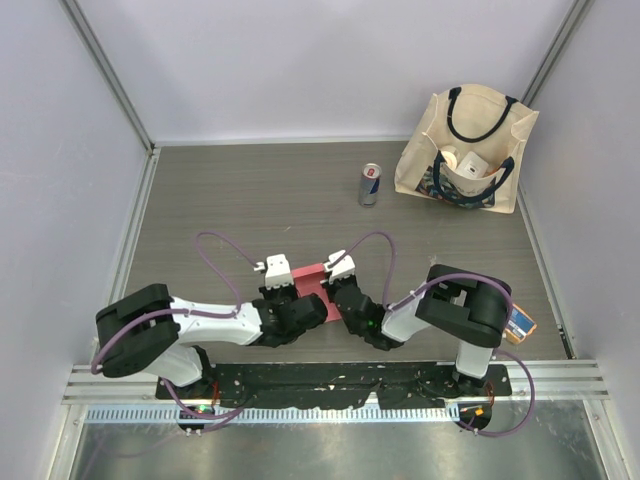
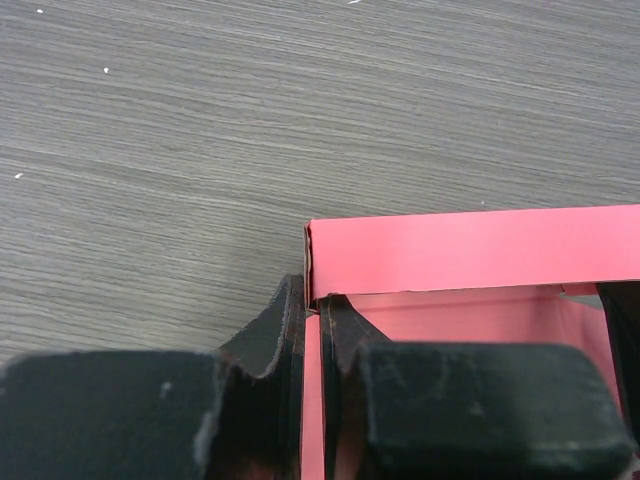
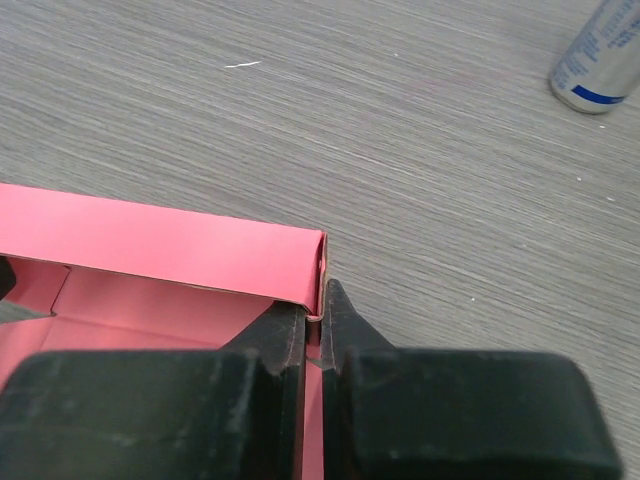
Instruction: Fold the paper box
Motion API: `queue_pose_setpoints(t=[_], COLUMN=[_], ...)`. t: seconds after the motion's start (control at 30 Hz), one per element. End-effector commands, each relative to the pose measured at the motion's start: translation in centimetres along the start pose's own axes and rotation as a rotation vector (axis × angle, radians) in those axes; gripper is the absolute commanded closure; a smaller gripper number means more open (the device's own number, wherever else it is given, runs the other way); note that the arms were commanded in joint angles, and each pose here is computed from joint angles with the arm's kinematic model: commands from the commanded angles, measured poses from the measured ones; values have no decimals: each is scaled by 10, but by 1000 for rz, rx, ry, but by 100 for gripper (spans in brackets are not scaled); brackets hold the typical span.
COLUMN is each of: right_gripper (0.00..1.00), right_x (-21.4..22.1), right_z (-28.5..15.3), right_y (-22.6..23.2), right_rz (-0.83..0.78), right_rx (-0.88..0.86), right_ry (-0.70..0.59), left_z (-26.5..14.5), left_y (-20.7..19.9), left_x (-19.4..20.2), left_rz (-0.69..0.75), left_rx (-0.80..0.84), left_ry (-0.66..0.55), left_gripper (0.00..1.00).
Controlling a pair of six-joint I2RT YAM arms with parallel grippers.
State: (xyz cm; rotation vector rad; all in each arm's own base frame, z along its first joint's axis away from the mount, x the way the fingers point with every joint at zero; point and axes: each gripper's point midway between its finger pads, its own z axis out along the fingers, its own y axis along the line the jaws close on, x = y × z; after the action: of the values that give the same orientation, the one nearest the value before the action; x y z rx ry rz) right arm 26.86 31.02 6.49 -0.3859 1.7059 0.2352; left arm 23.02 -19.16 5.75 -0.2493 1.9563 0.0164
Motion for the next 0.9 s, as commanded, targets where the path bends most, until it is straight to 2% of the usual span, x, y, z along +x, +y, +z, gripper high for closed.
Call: queue_pose_setpoints(t=[0.0, 0.2, 0.37, 0.4, 0.43, 0.5, 0.53, 0.57, 0.67, 0.73, 0.77, 0.83, 0.87], right_gripper=[99, 99, 97, 74, 62, 51, 48, 46, 43, 41, 40, 40, 40], right_x=[-22, -21, -19, -18, -6, -13, 3, -7, 6, 11, -3, -4, -22], right_z=[1, -4, -8, -10, -13, -21, -30, -38, -71, -85, -91, -101, -97], right_y=[-6, -20, -20, -16, -15, -10, -13, -10, -27, -36, -38, -36, -46], right_rz=[50, 89, 153, 163, 169, 213, 159, 231, 280, 290, 335, 354, 410], right_rx=[103, 200, 187, 153, 149, 102, 96, 72, 57, 34, 4, -65, -70], right_ry=[-88, -118, -107, -92, -35, 3, 78, 85, 206, 254, 233, 283, 253], left_z=[1, 1, 2, 2, 3, 3, 2, 2, -5, -11, -18, -28, -32], left_y=[-8, -11, -6, -5, -5, -6, -7, -7, -4, -4, -5, -9, -5], left_x=[-11, -13, -7, -6, -5, -4, -5, -4, -7, -6, -13, -13, -13], left_rz=[-12, -27, -57, -63, -64, -62, -65, -63, -88, -98, -136, -137, -137], left_rx=[-12, -21, -38, -40, -41, -41, -39, -37, -9, 25, 64, 138, 159], left_ry=[-37, -39, -36, -34, -32, -27, -24, -19, 12, 52, 61, 113, 130], left_gripper=[100, 100, 100, 100, 100, 100, 97, 93, 51, 39, 30, 20, 15])
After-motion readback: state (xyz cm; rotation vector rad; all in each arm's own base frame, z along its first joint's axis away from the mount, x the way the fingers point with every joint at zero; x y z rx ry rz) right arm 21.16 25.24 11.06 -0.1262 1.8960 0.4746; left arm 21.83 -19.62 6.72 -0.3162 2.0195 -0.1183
